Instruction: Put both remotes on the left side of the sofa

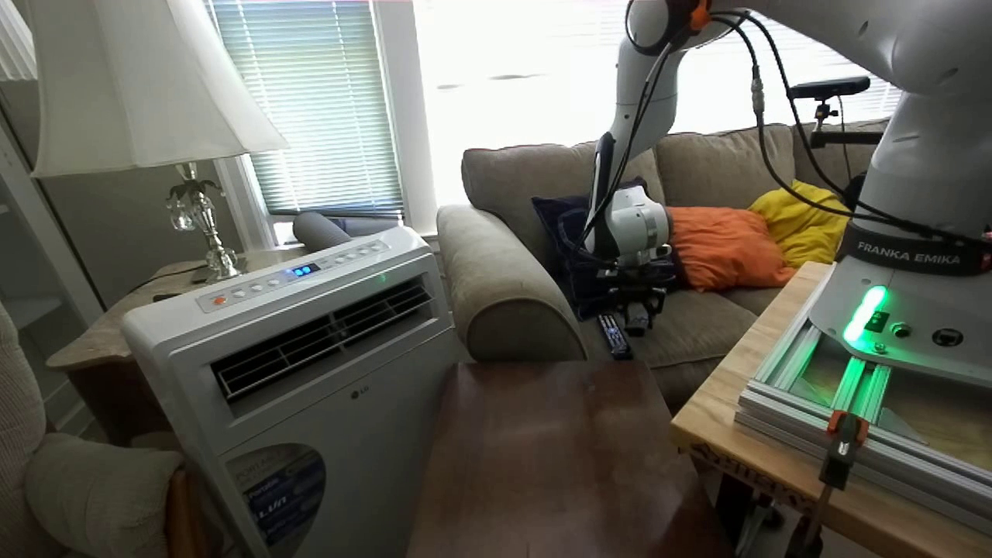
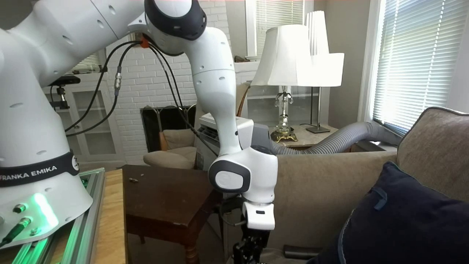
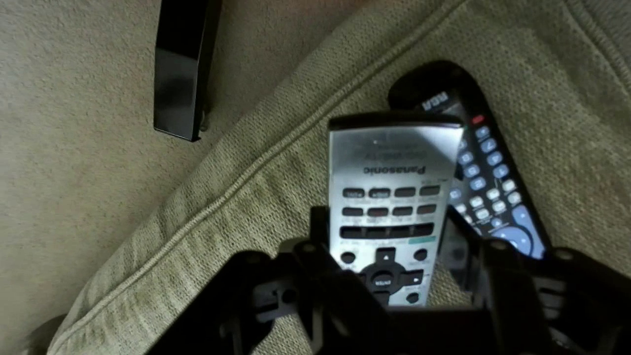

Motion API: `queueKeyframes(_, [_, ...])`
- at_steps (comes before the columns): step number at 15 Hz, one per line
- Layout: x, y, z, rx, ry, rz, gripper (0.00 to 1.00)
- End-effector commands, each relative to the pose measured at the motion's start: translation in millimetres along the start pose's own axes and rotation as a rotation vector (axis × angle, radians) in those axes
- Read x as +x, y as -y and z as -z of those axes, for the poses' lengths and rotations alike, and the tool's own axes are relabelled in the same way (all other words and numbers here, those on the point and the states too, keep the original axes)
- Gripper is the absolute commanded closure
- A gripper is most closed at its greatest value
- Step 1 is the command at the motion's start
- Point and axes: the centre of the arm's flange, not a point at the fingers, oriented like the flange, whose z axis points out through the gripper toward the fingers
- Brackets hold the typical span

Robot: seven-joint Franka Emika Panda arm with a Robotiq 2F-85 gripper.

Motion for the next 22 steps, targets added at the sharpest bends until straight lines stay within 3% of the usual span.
queueKeyframes(1, [22.7, 13.5, -9.4, 0.026, -0.039, 0.073, 0.69])
queueKeyframes(6, [32.7, 15.5, -21.3, 0.039, -0.161, 0.279, 0.69])
queueKeyframes(16, [36.8, 7.0, -37.3, 0.026, -0.226, 0.589, 0.69])
queueKeyframes(22, [66.8, 5.6, -36.5, 0.021, -0.245, 0.642, 0.69])
